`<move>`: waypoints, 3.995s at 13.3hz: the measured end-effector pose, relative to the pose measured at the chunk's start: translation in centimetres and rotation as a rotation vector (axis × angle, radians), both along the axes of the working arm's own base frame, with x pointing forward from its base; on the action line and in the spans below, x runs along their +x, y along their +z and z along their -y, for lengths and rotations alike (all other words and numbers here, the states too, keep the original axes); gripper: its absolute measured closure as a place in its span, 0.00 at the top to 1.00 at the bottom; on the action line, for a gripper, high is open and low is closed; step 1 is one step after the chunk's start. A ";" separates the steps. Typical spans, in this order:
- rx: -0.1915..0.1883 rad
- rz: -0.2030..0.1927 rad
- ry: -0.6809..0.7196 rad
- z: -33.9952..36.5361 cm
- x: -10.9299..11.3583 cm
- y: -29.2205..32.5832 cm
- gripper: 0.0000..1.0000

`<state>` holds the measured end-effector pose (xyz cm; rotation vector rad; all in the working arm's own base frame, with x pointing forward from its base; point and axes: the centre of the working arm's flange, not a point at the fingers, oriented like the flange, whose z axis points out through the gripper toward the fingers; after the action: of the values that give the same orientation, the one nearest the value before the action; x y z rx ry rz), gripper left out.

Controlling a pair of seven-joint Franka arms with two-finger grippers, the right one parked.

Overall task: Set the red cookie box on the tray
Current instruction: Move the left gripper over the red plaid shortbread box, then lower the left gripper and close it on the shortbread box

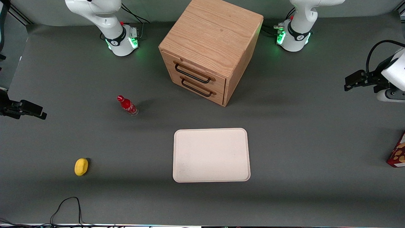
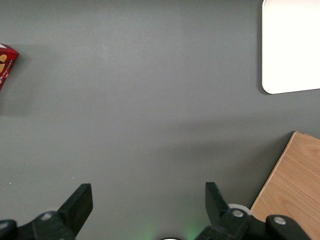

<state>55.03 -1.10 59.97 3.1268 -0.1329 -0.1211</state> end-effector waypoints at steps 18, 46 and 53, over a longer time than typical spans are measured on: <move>0.030 0.006 -0.034 -12.1 2.9 -1.9 1.00; 0.014 0.040 -0.722 -45.4 3.6 -17.4 1.00; -0.015 0.020 -0.728 -46.4 5.0 -26.7 1.00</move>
<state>60.06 45.30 33.24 2.8890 -1.2443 -0.0876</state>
